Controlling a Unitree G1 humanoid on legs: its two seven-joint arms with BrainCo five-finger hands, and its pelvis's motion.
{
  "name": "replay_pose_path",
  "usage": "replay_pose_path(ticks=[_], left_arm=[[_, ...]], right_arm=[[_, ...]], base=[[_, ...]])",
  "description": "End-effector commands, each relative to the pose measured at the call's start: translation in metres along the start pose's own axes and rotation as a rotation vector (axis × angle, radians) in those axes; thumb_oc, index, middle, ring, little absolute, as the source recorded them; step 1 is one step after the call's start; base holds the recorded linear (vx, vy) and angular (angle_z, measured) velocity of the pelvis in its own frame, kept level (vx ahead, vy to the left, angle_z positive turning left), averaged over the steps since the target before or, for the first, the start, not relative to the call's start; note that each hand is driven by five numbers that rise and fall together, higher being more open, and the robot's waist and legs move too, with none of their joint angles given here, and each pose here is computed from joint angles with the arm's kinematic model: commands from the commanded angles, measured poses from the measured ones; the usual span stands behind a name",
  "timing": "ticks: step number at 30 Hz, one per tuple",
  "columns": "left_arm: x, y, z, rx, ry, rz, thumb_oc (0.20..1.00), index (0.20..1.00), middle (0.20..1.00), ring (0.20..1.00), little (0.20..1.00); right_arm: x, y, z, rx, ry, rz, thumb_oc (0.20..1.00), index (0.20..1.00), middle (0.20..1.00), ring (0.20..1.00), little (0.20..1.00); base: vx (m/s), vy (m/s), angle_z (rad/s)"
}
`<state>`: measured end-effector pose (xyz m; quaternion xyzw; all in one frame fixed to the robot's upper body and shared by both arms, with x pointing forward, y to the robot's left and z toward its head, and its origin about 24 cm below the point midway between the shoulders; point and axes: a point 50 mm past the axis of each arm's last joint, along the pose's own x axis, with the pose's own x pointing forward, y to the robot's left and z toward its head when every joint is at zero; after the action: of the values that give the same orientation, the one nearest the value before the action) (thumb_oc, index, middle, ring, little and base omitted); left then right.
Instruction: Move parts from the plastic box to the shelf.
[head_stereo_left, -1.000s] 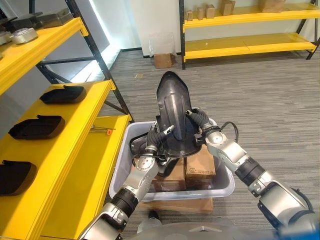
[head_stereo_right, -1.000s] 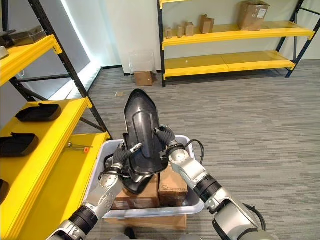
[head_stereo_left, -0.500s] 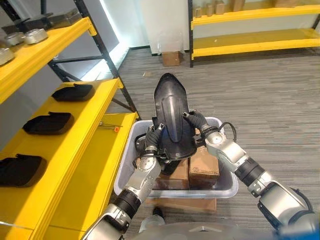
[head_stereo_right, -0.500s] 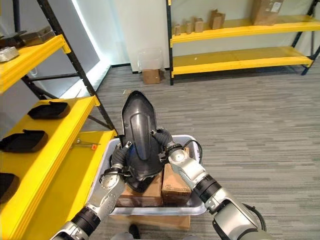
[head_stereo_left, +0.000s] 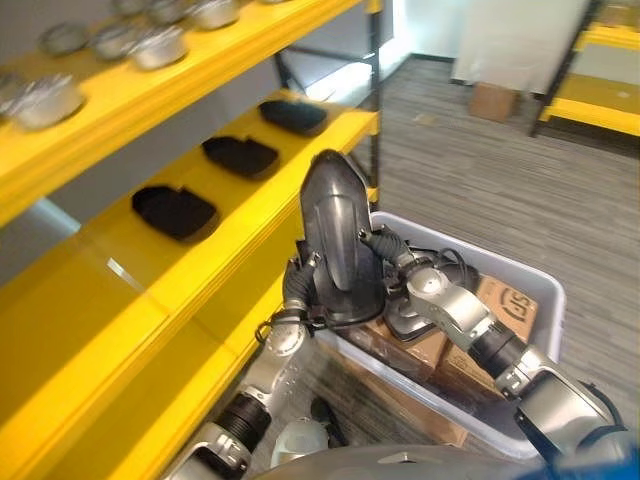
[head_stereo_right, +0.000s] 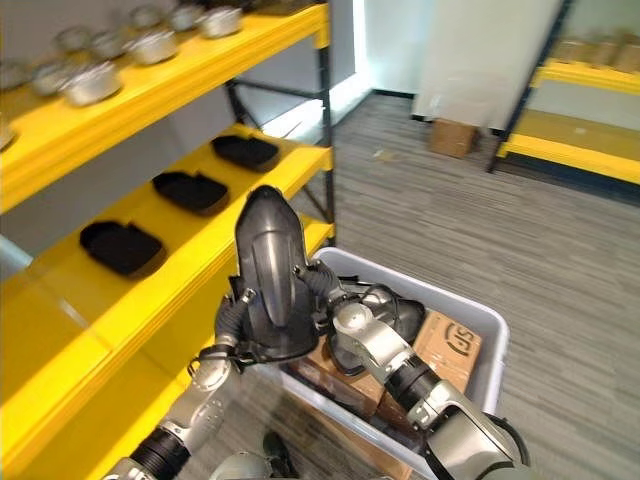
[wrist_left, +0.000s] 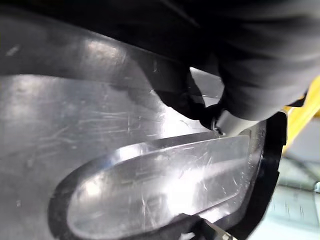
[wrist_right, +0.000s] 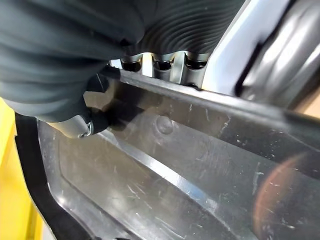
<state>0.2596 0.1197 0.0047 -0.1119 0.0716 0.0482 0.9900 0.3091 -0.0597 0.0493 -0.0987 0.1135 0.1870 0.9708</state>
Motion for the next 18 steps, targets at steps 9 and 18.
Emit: replay_pose_path(ticks=[9,18], left_arm=[[0.032,-0.038,0.070,0.037,-0.252,-0.137,0.200,0.200,0.200,0.200,0.200],[0.038,-0.039,0.072,0.062,-0.241,-0.183,0.200,0.200,0.200,0.200,0.200]], right_arm=[[-0.014,0.102,0.081,0.230,-0.330,0.379,0.200,0.200,0.200,0.200,0.200],[-0.005,0.085,0.076,0.259,-0.322,0.267,0.200,0.200,0.200,0.200,0.200]], base=[[0.06,0.301,0.73],[0.09,0.051,1.13]])
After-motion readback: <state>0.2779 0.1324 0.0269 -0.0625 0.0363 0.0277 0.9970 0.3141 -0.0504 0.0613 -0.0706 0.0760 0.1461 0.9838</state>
